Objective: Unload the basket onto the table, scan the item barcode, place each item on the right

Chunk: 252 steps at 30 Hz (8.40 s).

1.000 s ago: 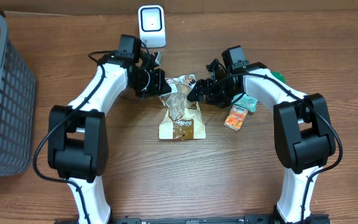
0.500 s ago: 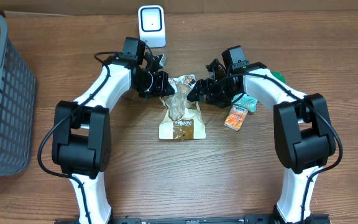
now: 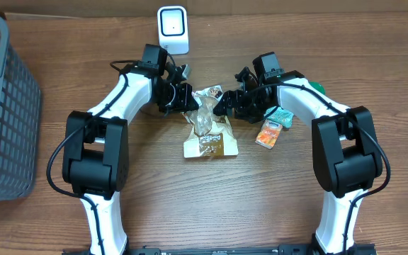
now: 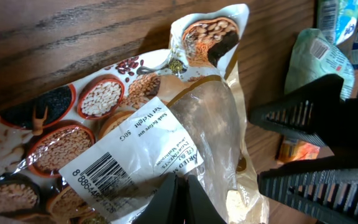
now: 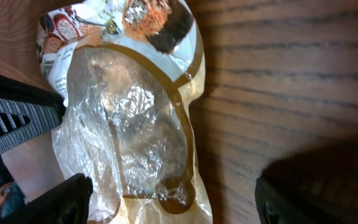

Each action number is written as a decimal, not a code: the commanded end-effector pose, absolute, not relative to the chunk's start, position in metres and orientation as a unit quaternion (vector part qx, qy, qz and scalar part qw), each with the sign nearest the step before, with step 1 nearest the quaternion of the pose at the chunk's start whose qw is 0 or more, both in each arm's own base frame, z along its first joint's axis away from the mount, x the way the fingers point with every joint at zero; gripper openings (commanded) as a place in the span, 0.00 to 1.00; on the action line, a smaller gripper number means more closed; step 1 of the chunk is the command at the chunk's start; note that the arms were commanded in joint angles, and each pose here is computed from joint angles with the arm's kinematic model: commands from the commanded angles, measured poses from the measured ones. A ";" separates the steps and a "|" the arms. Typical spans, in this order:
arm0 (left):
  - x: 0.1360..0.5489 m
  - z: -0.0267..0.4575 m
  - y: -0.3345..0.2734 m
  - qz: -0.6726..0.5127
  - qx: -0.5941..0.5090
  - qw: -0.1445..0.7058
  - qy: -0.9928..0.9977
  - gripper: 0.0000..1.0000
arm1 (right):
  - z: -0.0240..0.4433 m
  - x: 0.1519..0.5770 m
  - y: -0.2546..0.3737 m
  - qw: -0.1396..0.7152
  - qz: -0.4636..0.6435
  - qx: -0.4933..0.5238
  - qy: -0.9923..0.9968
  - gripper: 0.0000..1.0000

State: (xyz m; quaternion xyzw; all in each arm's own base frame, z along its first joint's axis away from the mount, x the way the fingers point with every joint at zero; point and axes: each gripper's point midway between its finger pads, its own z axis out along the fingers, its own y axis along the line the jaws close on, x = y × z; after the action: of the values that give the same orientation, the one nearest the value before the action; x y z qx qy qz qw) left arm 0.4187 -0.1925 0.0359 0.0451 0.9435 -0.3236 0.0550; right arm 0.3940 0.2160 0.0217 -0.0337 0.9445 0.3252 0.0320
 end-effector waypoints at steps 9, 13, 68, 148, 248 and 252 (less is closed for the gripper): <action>0.409 -0.019 -0.155 -0.200 -0.005 0.019 0.980 0.04 | -0.008 0.347 0.224 -0.061 0.324 0.049 0.943 0.82; 0.409 -0.019 -0.155 -0.200 -0.009 0.019 0.980 0.04 | -0.006 0.335 0.244 -0.083 0.359 0.057 0.928 0.81; 0.421 0.250 0.002 -0.167 -0.080 0.222 0.957 0.18 | 0.060 0.365 0.266 0.065 0.417 -0.089 0.902 0.04; 0.422 0.199 0.006 -0.215 -0.156 0.170 0.949 0.04 | 0.023 0.351 0.291 0.059 0.320 -0.049 0.944 0.59; 0.435 0.149 0.104 -0.107 -0.208 0.100 0.967 0.99 | 0.326 0.318 0.221 0.346 0.366 -0.189 0.843 0.04; 0.435 0.149 0.104 -0.107 -0.208 0.100 0.967 1.00 | 0.348 0.355 0.209 0.414 0.252 -0.194 0.853 0.04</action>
State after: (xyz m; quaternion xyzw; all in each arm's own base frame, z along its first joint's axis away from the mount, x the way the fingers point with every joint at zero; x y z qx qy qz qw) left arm 0.4336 0.1031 0.1398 -0.2122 0.9667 -0.1136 0.0873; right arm 0.3191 0.2233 0.3152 -0.1877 0.8567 0.3580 0.3203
